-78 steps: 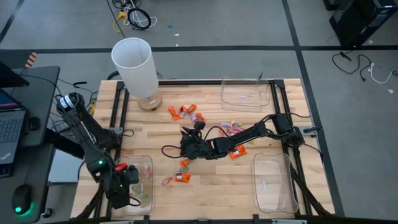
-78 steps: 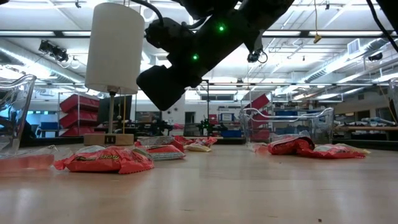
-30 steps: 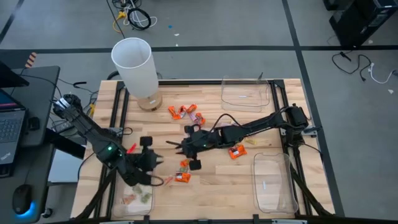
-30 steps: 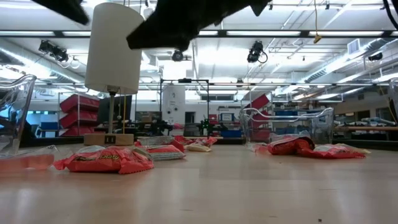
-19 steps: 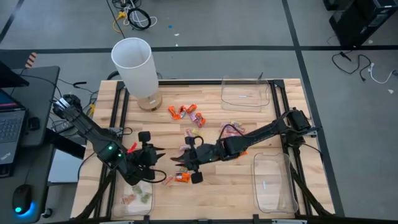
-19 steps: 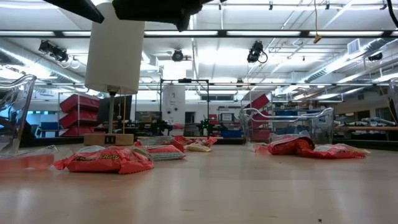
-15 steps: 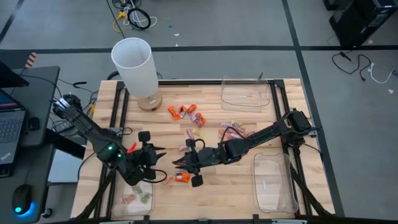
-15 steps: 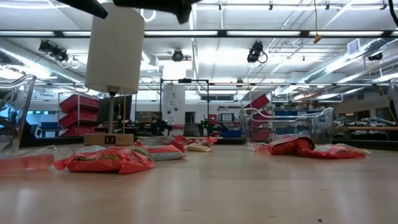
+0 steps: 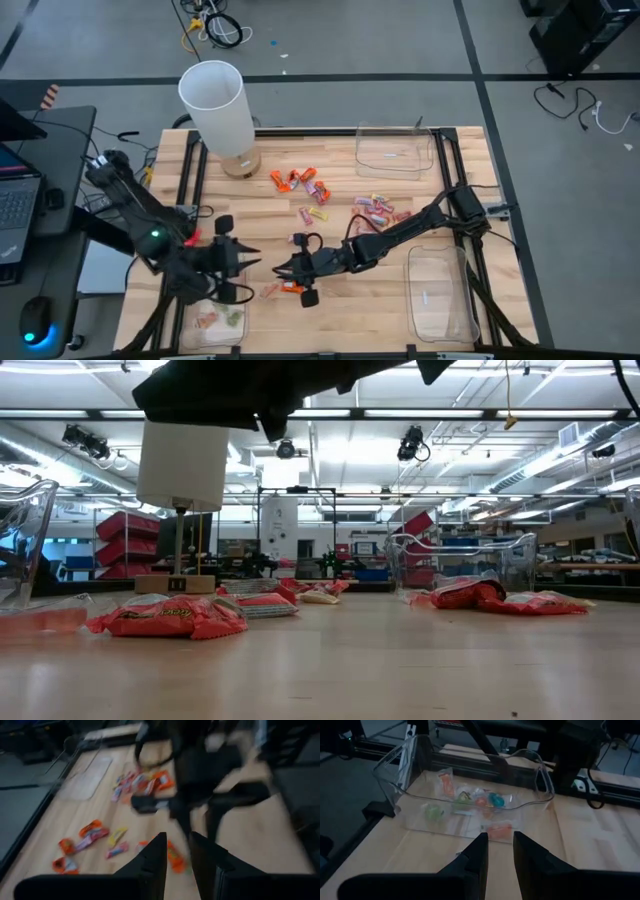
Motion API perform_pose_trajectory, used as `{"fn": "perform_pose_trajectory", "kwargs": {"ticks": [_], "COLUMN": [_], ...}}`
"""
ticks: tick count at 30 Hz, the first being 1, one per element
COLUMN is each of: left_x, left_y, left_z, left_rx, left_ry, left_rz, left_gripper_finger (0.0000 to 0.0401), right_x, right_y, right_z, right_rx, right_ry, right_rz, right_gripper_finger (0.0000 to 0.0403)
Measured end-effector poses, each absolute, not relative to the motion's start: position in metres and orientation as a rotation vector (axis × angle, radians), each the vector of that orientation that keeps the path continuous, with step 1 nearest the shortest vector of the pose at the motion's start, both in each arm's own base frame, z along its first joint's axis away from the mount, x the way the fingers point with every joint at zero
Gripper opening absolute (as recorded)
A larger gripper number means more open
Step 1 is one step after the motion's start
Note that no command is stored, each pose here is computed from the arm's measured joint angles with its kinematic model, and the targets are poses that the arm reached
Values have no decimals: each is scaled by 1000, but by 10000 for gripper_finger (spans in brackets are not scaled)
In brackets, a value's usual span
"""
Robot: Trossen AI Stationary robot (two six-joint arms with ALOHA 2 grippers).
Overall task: Sort candy
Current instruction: Put the orange gummy into the bottom left transparent bin
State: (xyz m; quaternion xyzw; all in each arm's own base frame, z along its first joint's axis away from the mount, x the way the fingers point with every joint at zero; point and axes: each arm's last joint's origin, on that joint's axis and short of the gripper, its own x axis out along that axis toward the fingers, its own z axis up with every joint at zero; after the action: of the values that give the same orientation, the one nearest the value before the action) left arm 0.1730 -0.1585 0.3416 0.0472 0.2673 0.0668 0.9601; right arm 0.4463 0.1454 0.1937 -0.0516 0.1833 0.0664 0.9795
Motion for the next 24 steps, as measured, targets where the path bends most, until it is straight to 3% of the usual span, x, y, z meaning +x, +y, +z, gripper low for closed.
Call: {"fn": "perform_pose_trajectory", "kwargs": {"ticks": [8, 17, 24], "left_x": [162, 159, 159], "left_y": [-168, -171, -170], "left_z": [382, 384, 383], "left_rx": [41, 37, 43], "left_ry": [457, 454, 458], "left_rz": [41, 25, 26], "left_gripper_finger": [86, 86, 86], "right_x": [455, 461, 461], "right_y": [149, 153, 153], "right_z": [171, 139, 138], "right_rx": [-68, -18, -13], "right_ry": [344, 348, 366], "right_rz": [164, 160, 159], "right_gripper_finger": [88, 116, 133]}}
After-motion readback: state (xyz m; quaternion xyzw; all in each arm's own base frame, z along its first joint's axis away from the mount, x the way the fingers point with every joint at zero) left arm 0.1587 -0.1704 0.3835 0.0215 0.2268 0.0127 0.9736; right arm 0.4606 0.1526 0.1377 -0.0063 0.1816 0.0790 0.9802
